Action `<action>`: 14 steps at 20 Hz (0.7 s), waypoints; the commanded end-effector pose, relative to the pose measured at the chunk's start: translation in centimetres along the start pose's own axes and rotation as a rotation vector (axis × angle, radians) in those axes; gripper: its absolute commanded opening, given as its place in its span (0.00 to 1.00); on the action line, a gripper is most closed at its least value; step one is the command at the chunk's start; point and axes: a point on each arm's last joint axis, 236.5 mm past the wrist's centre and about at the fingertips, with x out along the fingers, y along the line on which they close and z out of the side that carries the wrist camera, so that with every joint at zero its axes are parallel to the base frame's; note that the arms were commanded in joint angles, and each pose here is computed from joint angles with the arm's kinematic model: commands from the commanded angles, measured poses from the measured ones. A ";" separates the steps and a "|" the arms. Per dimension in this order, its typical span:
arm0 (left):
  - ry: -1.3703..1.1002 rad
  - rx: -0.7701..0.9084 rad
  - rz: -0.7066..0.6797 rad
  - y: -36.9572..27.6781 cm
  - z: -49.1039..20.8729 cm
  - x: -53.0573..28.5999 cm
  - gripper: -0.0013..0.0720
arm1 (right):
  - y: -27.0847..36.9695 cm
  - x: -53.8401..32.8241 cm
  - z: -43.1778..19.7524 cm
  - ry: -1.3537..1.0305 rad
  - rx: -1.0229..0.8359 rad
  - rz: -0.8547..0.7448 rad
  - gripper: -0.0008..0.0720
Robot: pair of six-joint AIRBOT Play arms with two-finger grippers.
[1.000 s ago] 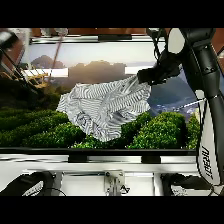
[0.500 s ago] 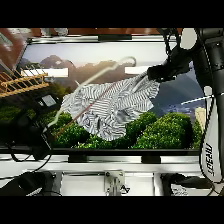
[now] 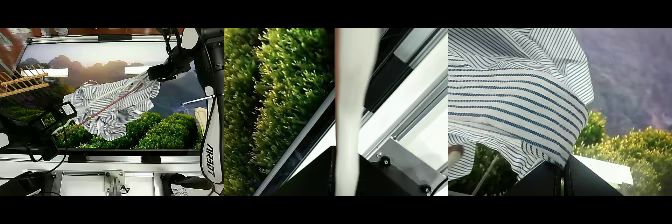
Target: Fold the shirts.
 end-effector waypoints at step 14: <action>0.003 0.008 0.082 3.0 3.3 1.2 0.09 | 1.0 -7.8 -2.1 -0.125 -0.098 0.060 0.12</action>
